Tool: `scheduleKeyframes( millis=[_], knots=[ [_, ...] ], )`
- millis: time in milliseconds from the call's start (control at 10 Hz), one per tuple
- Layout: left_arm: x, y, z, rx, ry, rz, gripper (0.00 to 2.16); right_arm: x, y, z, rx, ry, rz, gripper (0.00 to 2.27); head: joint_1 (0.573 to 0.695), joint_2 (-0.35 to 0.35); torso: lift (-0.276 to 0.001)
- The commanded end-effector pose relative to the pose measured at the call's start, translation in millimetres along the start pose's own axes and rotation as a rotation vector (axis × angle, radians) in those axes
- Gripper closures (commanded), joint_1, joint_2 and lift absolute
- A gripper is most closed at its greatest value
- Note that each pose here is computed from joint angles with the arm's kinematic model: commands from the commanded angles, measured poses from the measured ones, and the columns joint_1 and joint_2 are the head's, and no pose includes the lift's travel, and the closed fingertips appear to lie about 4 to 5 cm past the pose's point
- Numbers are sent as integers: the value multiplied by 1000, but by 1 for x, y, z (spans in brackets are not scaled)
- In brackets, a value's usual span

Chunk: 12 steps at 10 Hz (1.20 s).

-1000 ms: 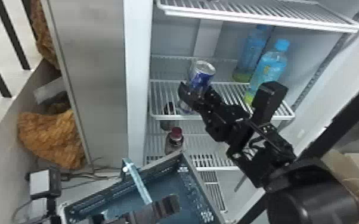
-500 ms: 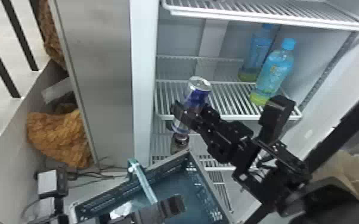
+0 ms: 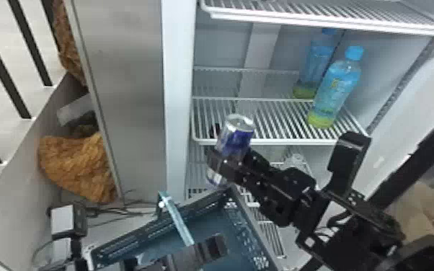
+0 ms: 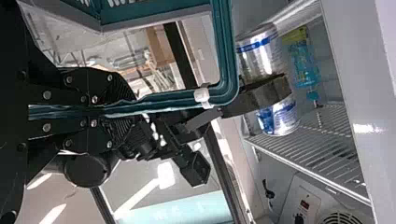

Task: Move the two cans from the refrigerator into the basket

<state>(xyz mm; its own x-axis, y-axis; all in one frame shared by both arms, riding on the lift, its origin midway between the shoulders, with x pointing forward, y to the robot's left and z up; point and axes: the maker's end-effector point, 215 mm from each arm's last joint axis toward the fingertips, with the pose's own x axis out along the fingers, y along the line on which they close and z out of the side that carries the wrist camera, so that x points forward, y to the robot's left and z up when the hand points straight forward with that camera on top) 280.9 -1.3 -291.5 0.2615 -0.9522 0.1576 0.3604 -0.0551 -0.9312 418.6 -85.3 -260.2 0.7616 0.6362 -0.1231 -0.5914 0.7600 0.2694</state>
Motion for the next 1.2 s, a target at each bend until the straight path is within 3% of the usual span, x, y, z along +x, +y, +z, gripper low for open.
scheduleKeyframes(
  millis=[0,800,1100],
  knots=[
    [-1,1,1,1,-2,2,1202,-7,10,-7,14,29,16,1225,695,-150,-35],
    [-7,3,6,3,-22,14,1202,-68,39,-49,51,213,41,1223,695,-151,-35],
    [-6,3,5,2,-19,14,1202,-74,36,-70,82,274,38,549,695,-167,-35]
  ],
)
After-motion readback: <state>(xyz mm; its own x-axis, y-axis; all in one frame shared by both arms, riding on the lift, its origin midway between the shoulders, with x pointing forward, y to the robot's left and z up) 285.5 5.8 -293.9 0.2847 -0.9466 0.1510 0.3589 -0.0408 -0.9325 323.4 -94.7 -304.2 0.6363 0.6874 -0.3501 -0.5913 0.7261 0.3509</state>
